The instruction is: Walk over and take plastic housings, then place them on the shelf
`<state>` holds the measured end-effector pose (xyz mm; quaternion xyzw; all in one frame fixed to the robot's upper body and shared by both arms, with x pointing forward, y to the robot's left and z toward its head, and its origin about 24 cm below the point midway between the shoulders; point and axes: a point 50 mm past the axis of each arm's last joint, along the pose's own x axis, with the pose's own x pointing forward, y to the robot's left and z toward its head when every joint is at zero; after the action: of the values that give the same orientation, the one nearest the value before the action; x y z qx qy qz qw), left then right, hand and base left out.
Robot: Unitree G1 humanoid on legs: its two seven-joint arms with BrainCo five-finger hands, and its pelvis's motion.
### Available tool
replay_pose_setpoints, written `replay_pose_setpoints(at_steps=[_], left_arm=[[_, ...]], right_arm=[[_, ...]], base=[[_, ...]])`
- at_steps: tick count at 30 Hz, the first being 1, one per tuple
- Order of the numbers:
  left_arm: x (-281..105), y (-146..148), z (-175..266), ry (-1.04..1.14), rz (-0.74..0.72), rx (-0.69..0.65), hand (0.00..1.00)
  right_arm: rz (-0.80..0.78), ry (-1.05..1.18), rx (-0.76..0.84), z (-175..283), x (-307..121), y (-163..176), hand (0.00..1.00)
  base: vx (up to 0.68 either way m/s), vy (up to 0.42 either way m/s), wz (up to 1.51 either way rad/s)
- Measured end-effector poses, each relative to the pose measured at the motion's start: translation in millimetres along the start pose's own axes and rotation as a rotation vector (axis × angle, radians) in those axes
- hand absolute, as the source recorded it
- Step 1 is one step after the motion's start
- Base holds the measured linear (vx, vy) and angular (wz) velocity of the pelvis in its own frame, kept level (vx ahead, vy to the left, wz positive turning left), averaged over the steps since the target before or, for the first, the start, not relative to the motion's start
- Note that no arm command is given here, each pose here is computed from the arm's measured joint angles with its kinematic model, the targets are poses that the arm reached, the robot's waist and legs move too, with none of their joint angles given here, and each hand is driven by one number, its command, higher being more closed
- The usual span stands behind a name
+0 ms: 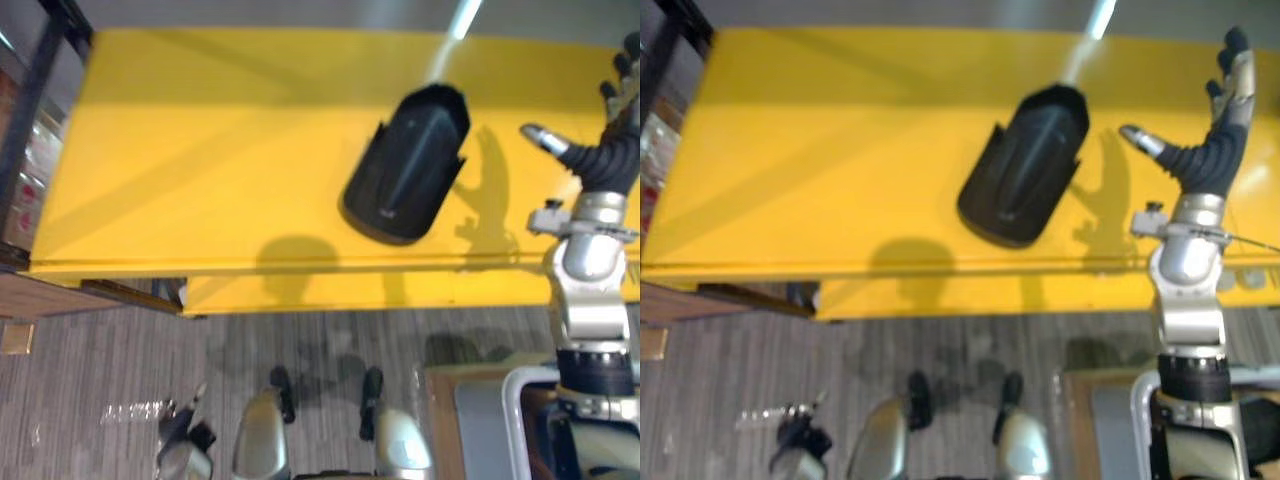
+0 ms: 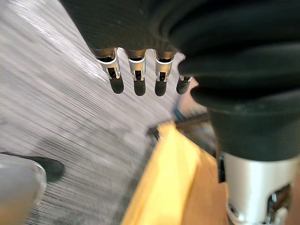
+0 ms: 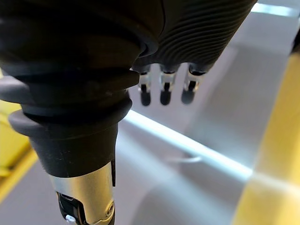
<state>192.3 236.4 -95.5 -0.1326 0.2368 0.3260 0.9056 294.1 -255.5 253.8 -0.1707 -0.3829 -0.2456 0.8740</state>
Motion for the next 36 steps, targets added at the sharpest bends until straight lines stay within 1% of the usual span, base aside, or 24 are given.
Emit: replay_pose_setpoints(at_steps=[5,10,16,21,26,31,34,36], left_arm=[[4,-4,10,-0.041,0.002,0.002,0.00],[3,0,0,0.016,0.004,0.018,0.00],[-3,12,-17,0.107,-0.006,0.017,0.00],[-5,12,-28,0.178,-0.045,0.033,0.00],[-5,10,-28,0.181,-0.073,0.034,0.00],[-7,6,-32,0.211,-0.116,0.062,0.00],[-7,5,-36,0.231,-0.116,0.075,0.00],[-6,3,-34,0.230,-0.122,0.076,0.00]], right_arm=[[-0.009,0.005,-0.019,1,8,-1,0.00],[0.061,0.045,-0.032,-4,7,3,0.00],[0.221,0.036,-0.023,-1,2,19,0.00],[0.356,0.040,-0.027,3,-3,34,0.00],[0.450,0.026,-0.046,6,-5,46,0.00],[0.535,0.025,-0.167,4,-11,59,0.00],[0.565,0.019,-0.293,2,-11,63,0.00],[0.570,0.015,-0.396,3,-5,59,0.00]], base=[[-0.01,0.013,-0.03],[0.00,0.006,-0.01],[0.00,0.014,-0.02],[0.04,0.019,0.07],[0.02,0.025,0.06],[-0.01,0.035,0.01],[0.00,0.000,0.00],[0.00,0.016,0.01]])
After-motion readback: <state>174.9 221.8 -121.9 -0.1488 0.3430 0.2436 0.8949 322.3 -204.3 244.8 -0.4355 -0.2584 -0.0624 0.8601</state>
